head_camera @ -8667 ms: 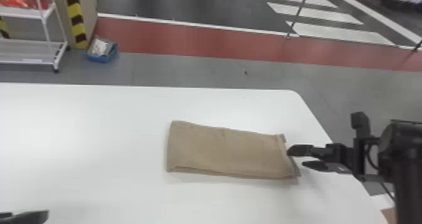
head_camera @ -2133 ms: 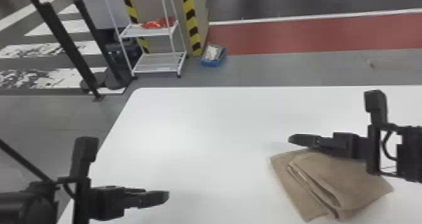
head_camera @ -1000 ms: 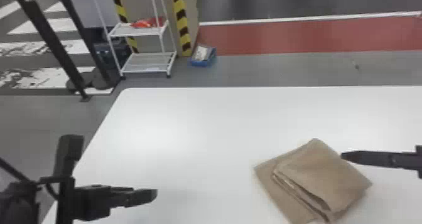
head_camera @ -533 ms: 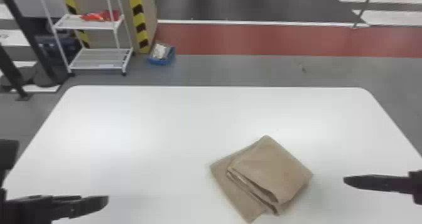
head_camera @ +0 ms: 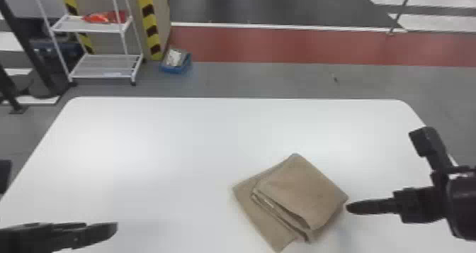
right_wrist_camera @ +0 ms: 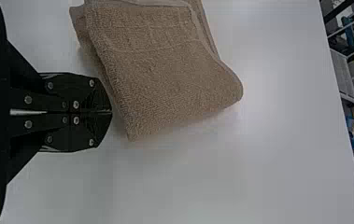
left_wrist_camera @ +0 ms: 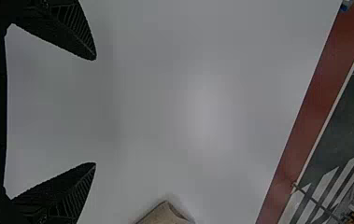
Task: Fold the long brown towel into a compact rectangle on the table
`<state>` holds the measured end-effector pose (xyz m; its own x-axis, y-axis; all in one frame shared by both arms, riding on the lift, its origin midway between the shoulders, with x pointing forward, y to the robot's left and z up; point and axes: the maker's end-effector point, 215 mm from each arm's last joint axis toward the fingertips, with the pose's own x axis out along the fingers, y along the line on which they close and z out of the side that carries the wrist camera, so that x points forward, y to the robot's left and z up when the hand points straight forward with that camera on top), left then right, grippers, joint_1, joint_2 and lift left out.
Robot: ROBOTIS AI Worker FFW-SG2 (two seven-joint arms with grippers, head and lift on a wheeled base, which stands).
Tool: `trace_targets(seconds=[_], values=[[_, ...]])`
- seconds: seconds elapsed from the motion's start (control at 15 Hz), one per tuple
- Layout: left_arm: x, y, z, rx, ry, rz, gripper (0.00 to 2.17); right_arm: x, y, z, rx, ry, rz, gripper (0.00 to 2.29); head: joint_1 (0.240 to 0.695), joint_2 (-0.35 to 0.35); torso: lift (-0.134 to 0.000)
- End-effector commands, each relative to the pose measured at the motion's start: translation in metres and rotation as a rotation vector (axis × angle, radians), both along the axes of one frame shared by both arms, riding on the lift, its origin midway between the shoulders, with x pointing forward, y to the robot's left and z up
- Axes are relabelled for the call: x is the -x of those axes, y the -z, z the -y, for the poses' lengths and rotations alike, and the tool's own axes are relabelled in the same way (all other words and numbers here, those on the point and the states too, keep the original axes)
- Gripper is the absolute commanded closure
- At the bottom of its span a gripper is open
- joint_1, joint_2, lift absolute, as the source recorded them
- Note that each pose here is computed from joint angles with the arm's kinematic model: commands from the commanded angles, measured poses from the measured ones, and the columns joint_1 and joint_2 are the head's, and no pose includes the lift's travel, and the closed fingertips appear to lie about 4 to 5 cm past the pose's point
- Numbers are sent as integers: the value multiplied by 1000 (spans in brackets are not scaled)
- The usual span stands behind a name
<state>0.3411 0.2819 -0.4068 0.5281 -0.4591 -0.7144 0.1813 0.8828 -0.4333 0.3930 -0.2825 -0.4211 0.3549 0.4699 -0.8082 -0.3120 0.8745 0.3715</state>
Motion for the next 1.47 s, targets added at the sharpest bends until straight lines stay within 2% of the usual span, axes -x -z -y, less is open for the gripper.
trace_targets(seconds=[0.0, 0.2, 0.6, 0.93, 1.13, 1.27, 1.4], values=[[2, 0, -1, 4, -4, -4, 73, -10, 9, -19, 11, -26, -28, 2138, 695, -7, -124], [3, 1, -3, 3, -6, -6, 73, -22, 11, -45, -17, -47, -33, 2138, 695, 33, -124], [2, 0, -1, 7, -4, -5, 73, -71, -8, -57, 60, 26, 72, 2138, 695, 68, -124], [3, 1, 2, 18, 0, -8, 73, -97, 11, -75, 111, 29, 47, 2138, 695, 84, -124], [3, 1, 2, 18, 0, -8, 73, -127, 15, -88, 135, -23, 140, 2138, 695, 91, -124], [4, 2, 5, 33, 6, -10, 73, -149, 4, -98, 136, -38, 234, 2138, 695, 100, -124], [4, 2, 7, 38, 7, -13, 73, -161, -9, -109, 128, -51, 287, 2138, 695, 107, -124]])
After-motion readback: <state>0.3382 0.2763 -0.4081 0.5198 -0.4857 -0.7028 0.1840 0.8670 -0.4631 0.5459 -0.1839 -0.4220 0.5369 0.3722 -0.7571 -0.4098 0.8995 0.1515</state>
